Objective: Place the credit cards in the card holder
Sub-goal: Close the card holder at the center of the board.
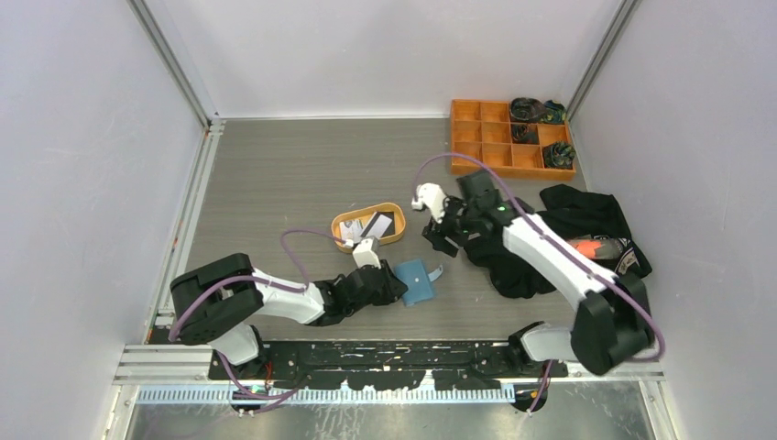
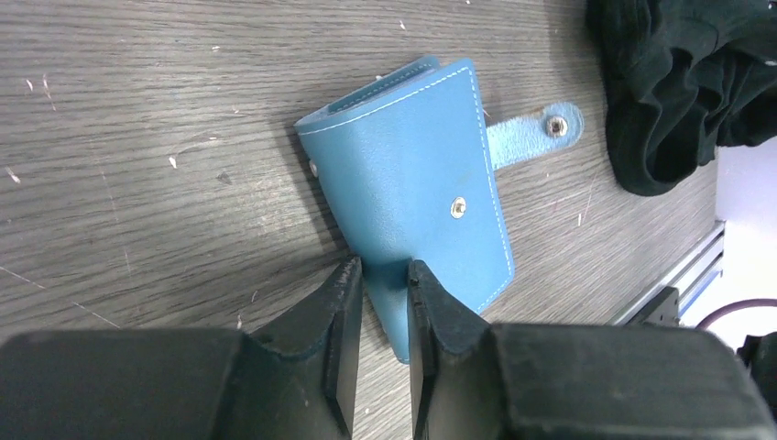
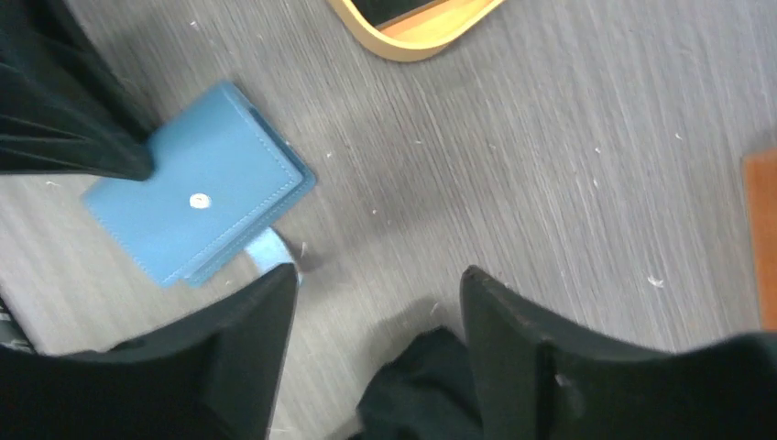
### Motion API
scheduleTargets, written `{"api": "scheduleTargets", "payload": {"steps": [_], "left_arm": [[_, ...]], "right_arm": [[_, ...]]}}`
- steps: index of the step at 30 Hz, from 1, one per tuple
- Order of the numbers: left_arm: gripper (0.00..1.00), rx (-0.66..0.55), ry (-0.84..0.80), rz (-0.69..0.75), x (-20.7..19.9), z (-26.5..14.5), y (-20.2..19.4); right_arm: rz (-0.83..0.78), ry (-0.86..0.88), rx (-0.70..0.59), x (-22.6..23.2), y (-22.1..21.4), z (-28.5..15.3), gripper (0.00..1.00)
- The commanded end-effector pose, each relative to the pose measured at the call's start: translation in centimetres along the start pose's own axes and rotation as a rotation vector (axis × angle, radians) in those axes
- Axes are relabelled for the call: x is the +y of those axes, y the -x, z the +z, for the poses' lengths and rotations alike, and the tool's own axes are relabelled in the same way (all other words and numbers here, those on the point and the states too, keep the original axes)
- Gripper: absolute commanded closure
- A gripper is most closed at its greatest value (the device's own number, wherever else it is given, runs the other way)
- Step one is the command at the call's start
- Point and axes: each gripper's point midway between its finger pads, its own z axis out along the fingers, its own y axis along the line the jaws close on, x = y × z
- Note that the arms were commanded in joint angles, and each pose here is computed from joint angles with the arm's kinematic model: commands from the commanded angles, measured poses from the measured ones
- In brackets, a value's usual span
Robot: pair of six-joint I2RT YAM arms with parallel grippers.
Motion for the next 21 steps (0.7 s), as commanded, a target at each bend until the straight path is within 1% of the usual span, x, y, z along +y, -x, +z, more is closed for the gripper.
{"api": "scheduleTargets", "payload": {"steps": [1,2,3,4,5,8,11,15,16,17,18,19,21], "left_arm": [[0.79,-0.033,0.056,-0.017,0.9,0.3,0.1],[0.79,-0.042,0.060,-0.022,0.9,0.2,0.0],[0.79,-0.054,0.067,-0.025,0.9,0.2,0.0],[0.79,-0.068,0.072,-0.028,0.9,0.1,0.1],[0.80,-0.081,0.086,-0.034,0.9,0.0,0.1],[0.79,-0.108,0.133,-0.040,1.0,-0.1,0.0],[0.80,-0.127,0.164,-0.040,0.8,-0.1,-0.3],[0.80,-0.135,0.161,-0.058,0.3,0.1,-0.8],[0.80,-0.136,0.158,-0.063,0.3,0.1,-0.9],[0.80,-0.136,0.159,-0.065,0.2,0.2,-1.1],[0.80,-0.138,0.161,-0.067,0.2,0.2,-1.1],[0.80,-0.139,0.160,-0.065,0.1,0.3,-1.2],[0.80,-0.144,0.163,-0.062,0.0,0.3,-1.2]], "right_arm": [[0.213,0.168,-0.154,3.8,2.5,-4.2,0.15],[0.278,0.209,-0.156,4.3,2.4,-4.2,0.10],[0.328,0.252,-0.142,4.9,2.1,-4.1,0.08],[0.377,0.273,-0.110,5.1,1.7,-3.9,0.02],[0.432,0.272,-0.068,4.9,1.3,-3.7,0.01],[0.541,0.257,0.045,4.2,-0.3,-3.3,0.01],[0.608,0.229,0.096,3.5,-1.6,-3.0,0.01],[0.670,0.231,0.140,3.4,-3.1,-2.6,0.01],[0.681,0.239,0.151,3.5,-3.2,-2.4,0.02],[0.692,0.247,0.156,3.5,-3.2,-2.3,0.09],[0.708,0.255,0.168,3.6,-3.4,-2.0,0.19],[0.720,0.265,0.183,3.7,-3.5,-1.8,0.26],[0.738,0.292,0.211,4.0,-3.8,-1.5,0.35]]}}
